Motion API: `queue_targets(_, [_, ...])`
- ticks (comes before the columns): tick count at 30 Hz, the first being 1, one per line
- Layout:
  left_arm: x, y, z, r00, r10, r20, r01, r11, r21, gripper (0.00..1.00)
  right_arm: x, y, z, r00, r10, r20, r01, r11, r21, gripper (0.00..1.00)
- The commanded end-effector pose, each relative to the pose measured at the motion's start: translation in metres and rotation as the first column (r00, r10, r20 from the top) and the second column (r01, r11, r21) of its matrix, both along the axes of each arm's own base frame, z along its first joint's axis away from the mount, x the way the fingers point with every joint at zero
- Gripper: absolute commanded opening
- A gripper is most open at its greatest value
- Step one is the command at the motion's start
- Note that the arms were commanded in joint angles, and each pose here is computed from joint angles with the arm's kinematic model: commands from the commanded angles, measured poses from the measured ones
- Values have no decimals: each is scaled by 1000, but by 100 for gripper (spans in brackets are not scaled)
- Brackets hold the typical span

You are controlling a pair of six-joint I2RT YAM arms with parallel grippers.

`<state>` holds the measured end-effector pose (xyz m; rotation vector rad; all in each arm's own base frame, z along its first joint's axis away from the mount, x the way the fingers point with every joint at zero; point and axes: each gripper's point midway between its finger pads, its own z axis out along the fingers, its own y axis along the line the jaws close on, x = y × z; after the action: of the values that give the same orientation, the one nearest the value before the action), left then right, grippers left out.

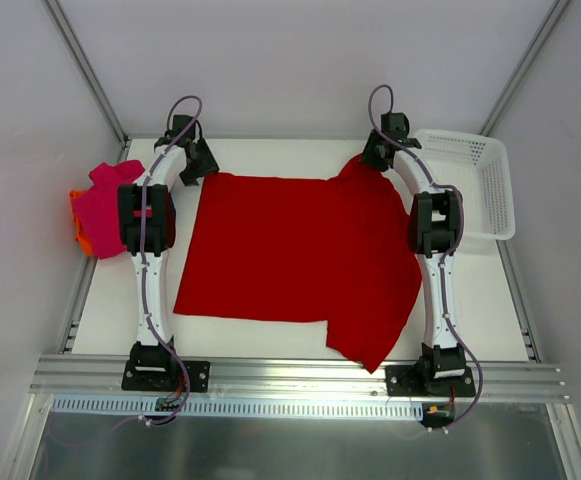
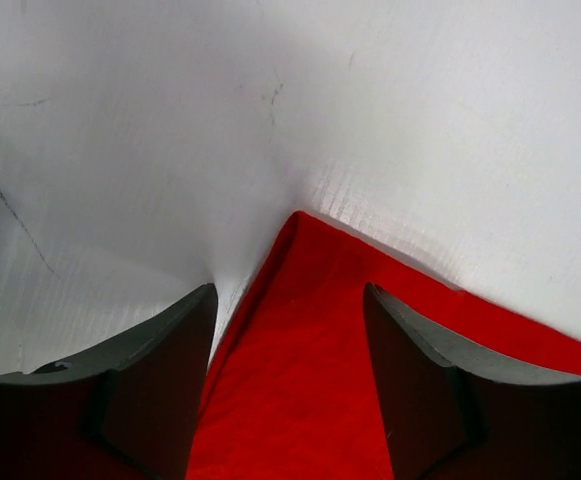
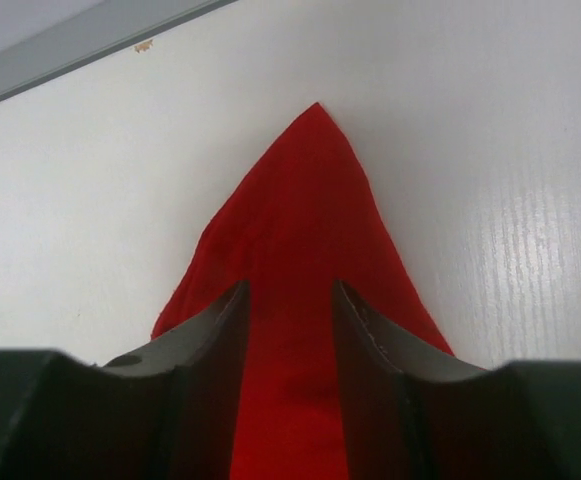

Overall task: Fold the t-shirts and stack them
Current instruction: Fold the tshirt

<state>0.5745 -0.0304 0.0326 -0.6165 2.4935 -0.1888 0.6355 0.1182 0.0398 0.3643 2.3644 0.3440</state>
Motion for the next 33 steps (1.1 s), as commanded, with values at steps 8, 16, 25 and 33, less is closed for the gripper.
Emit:
queue_targets(8, [14, 5, 15, 999, 23, 40, -22, 999, -27, 77, 16, 26, 32, 993, 44, 107, -52, 996, 67, 58])
queue_targets(16, [26, -17, 11, 998, -19, 54, 26, 990, -140, 64, 13, 49, 36, 988, 92, 123, -108, 986, 124, 63])
queue_targets(25, [23, -14, 9, 999, -13, 44, 18, 992, -123, 1, 2, 41, 36, 989, 103, 104, -110, 992, 56, 62])
queue_targets(33, [15, -3, 16, 999, 10, 44, -7, 998, -68, 0, 8, 30, 26, 995, 58, 84, -59, 998, 11, 47])
